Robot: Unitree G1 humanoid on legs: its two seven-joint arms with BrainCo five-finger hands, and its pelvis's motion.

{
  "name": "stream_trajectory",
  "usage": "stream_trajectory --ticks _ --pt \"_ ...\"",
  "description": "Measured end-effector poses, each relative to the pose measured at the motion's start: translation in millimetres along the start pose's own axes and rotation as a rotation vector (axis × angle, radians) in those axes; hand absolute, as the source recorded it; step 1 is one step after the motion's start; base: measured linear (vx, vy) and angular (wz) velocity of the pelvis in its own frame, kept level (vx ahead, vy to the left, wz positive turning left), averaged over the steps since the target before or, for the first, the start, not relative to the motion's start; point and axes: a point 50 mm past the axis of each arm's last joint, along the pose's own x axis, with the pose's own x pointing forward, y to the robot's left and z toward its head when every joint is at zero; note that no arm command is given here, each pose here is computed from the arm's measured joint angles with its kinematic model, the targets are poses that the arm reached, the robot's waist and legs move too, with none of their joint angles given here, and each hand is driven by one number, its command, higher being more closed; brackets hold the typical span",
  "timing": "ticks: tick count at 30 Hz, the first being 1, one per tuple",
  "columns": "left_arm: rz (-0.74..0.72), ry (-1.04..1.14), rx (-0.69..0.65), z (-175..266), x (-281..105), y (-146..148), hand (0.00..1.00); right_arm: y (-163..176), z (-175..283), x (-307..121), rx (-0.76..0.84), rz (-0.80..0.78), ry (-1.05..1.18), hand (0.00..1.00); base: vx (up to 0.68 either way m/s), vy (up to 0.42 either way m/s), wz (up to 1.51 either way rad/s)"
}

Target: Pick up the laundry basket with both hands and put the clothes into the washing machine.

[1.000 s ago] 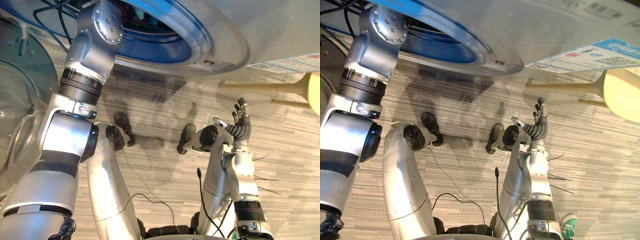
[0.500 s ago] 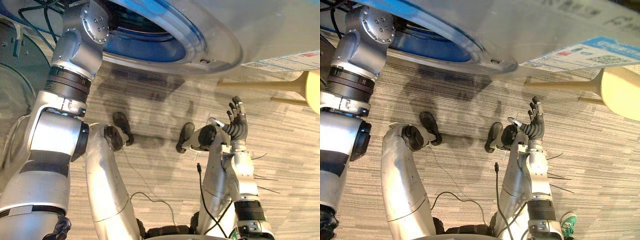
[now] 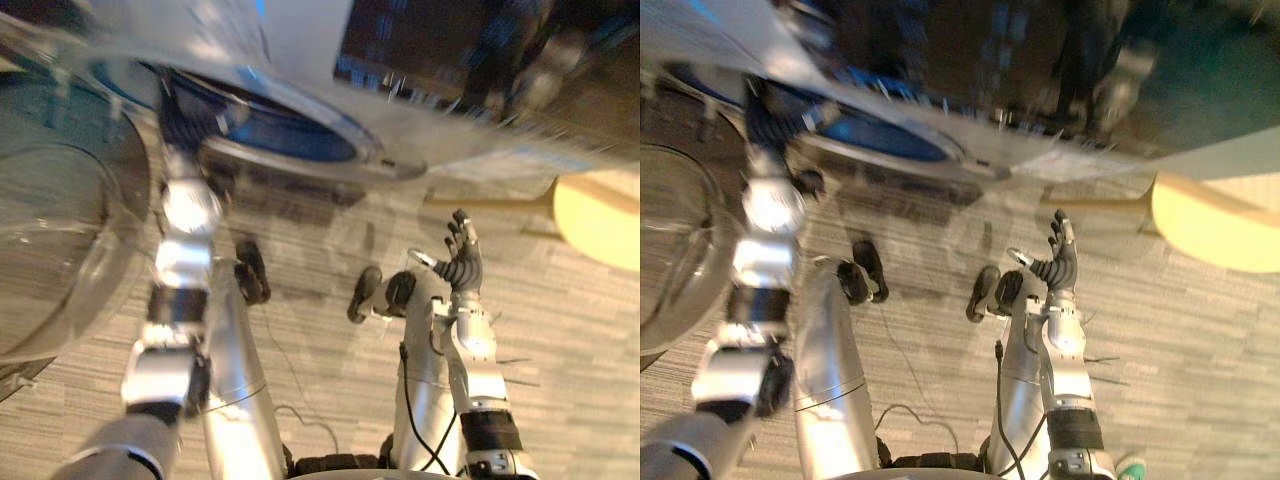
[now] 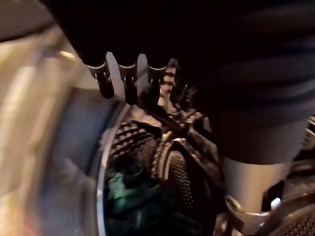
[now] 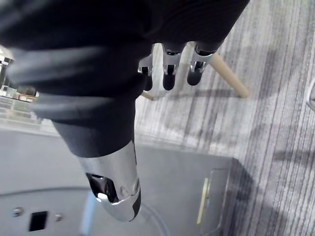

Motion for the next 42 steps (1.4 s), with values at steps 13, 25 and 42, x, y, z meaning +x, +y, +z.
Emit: stream_trajectory --ticks 13,25,42 --pt "-0.140 0.738 -0.004 -163 -149 27 0.00 -35 -121 -82 -0.137 -0.057 0.605 0.00 0.13 -0.002 -0.09" --pt "-0.240 0.940 0.138 -196 -189 32 0.00 -65 -148 -97 -0.175 -0.139 0.778 0.00 0.06 0.021 -0.40" --pt "-0.245 0.928 0.266 -199 -165 51 0.00 -68 -136 -69 -0.165 -0.181 0.709 0.00 -0.03 -0.001 -2.23"
